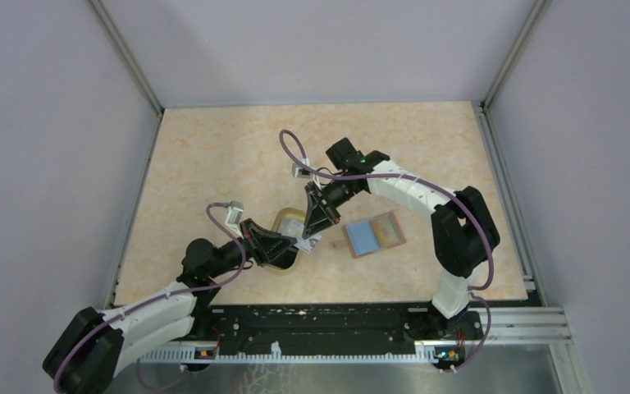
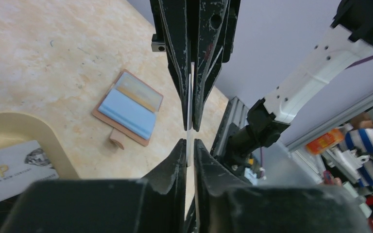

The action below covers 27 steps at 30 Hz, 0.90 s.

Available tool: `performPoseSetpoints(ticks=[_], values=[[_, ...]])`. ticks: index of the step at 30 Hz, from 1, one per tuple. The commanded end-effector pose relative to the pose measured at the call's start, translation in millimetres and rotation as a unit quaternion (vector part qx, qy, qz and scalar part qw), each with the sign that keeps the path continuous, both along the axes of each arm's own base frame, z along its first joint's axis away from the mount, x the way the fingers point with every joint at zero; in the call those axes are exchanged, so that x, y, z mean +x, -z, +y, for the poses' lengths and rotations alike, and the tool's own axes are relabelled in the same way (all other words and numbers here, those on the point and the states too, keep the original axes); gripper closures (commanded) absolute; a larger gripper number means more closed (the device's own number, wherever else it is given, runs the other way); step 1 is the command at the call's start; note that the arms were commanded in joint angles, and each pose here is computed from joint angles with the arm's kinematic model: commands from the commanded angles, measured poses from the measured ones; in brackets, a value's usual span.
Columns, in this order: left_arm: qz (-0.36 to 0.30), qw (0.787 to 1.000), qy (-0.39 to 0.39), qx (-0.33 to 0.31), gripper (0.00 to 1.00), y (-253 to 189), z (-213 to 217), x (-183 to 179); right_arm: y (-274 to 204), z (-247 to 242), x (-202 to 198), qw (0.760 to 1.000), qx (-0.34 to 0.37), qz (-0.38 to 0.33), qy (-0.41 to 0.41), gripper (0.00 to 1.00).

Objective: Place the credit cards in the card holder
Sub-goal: Pick up the credit card from the storage box.

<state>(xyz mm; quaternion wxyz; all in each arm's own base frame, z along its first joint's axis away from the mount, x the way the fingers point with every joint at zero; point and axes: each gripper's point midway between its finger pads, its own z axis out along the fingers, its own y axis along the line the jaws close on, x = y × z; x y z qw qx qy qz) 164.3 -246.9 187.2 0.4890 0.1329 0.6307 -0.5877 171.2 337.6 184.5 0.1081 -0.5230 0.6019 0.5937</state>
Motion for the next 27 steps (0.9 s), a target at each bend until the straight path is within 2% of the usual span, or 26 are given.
performPoseSetpoints(ticks=[1, 4, 7, 10, 16, 19, 27], values=[[-0.033, 0.999, 0.013, -0.014, 0.98, -21.4, -5.7, 0.3, -17.7, 0.5, 1.6, 0.999, 0.024, -0.037, 0.002, 1.0], [-0.049, 0.998, 0.026, 0.004, 1.0, -20.9, -9.2, -1.1, -14.6, -1.8, 0.0, 0.999, 0.019, -0.038, -0.004, 1.0], [-0.062, 0.997, 0.025, 0.022, 1.0, -17.9, -8.4, -1.0, -10.3, -7.9, -2.3, 0.998, 0.005, -0.052, -0.022, 0.82], [-0.078, 0.997, 0.02, 0.017, 1.0, -23.3, -4.6, -4.1, -3.0, -17.6, -7.2, 0.997, -0.016, -0.059, -0.036, 0.74], [-0.064, 0.995, 0.066, 0.029, 1.0, -25.9, -14.2, -12.5, 3.8, -31.3, -12.3, 0.994, -0.036, -0.098, -0.021, 0.73], [-0.052, 0.992, 0.106, 0.032, 1.0, -25.4, -24.0, -16.9, -0.1, -33.4, -14.7, 0.993, -0.029, -0.111, -0.004, 0.78], [-0.039, 0.988, 0.146, 0.037, 1.0, -21.5, -38.0, -13.9, -3.0, -38.9, -24.7, 0.994, -0.022, -0.108, 0.0, 0.77]])
